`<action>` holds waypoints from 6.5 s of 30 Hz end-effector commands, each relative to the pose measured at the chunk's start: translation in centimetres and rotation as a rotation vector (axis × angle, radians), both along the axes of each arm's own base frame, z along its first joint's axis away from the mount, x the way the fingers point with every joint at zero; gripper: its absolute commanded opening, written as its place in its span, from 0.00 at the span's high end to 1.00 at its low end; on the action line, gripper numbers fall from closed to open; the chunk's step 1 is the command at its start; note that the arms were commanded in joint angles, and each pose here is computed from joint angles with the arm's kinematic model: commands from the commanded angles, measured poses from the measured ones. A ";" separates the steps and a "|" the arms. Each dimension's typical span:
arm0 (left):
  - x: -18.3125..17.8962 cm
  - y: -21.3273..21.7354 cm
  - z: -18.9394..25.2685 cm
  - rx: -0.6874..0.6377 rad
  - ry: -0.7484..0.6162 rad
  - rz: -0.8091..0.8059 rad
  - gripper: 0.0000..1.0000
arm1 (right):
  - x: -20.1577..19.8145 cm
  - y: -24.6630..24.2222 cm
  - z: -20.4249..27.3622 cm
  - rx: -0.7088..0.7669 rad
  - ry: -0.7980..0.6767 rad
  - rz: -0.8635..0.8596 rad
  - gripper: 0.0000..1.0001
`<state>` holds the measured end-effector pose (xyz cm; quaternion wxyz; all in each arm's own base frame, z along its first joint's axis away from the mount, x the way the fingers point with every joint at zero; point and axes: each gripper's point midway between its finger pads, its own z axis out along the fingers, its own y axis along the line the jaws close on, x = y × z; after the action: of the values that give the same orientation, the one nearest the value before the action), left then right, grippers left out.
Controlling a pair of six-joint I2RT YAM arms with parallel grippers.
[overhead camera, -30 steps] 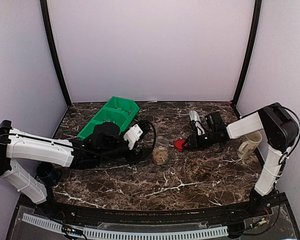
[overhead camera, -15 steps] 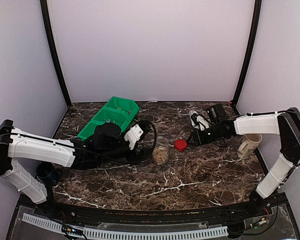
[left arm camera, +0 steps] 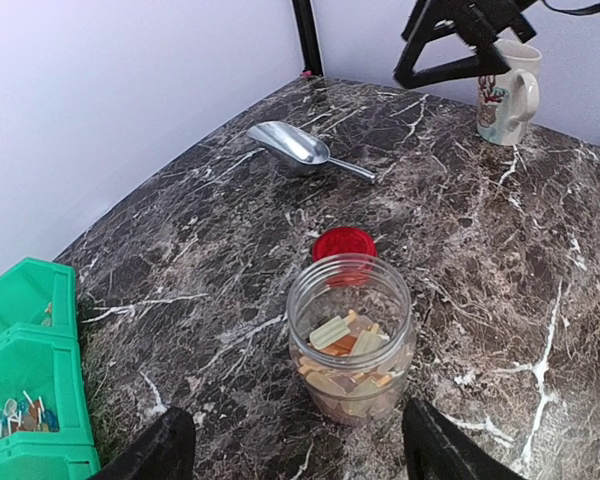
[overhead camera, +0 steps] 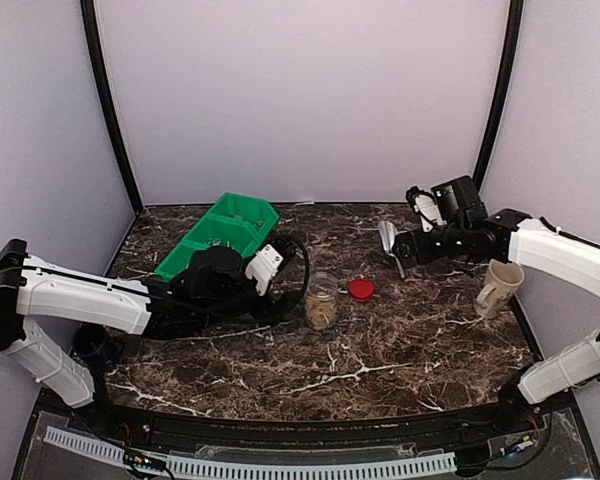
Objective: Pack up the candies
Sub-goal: Put down the bottle lid at the center of the board, then hold the packing bottle at the center of the board, then pick up the bottle lid from the center of the board, then place the bottle lid on the packing bottle.
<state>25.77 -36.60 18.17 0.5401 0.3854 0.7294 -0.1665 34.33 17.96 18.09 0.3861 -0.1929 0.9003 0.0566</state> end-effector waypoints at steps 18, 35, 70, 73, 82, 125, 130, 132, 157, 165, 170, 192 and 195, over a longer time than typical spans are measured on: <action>0.8 -0.6 -3.2 -0.112 0.116 0.031 0.01 | 0.8 0.2 -2.0 -0.019 0.072 -0.047 0.02; 1.2 -3.3 -6.6 -0.277 0.121 -0.186 0.01 | 2.4 3.2 -3.8 -0.020 0.098 -0.020 0.02; 3.4 -6.3 -11.4 -0.395 -0.003 -0.216 0.10 | 2.9 5.1 -8.4 -0.132 0.219 0.028 0.02; 3.4 -6.4 -11.4 -0.397 -0.010 -0.224 0.18 | 2.9 5.8 -9.1 -0.143 0.240 0.040 0.02; 3.2 -6.1 -12.0 -0.397 -0.019 -0.228 0.25 | 3.3 6.5 -10.2 -0.143 0.268 0.046 0.02; 3.2 -5.7 -14.0 -0.396 0.023 -0.221 0.25 | 3.1 9.5 -15.4 -0.125 0.383 0.105 0.28; 3.2 -5.8 -14.1 -0.393 0.025 -0.223 0.25 | 3.2 9.5 -15.1 -0.120 0.374 0.103 0.33; 3.3 -5.8 -14.1 -0.393 0.027 -0.224 0.25 | 3.3 9.5 -14.8 -0.119 0.366 0.102 0.35; 1.2 -6.7 -14.2 -0.379 0.045 -0.360 0.26 | -0.1 10.3 -3.8 -0.156 0.254 0.297 0.39; 0.4 -6.8 -14.2 -0.395 0.091 -0.441 0.26 | -3.0 11.7 -1.3 -0.202 0.211 0.432 0.39; 0.1 -6.7 -14.3 -0.397 0.120 -0.475 0.26 | -5.7 12.9 -1.6 -0.234 0.223 0.558 0.39; -0.5 -7.1 -14.7 -0.377 0.142 -0.523 0.27 | -9.4 17.3 -1.9 -0.197 0.283 0.787 0.39; -0.6 -7.1 -14.7 -0.377 0.144 -0.528 0.27 | -9.6 17.7 -2.5 -0.209 0.301 0.804 0.39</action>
<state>26.10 -43.61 5.25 0.5249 0.4275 0.5815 -0.4512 25.14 34.57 15.83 0.1852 -0.5398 0.8106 0.1316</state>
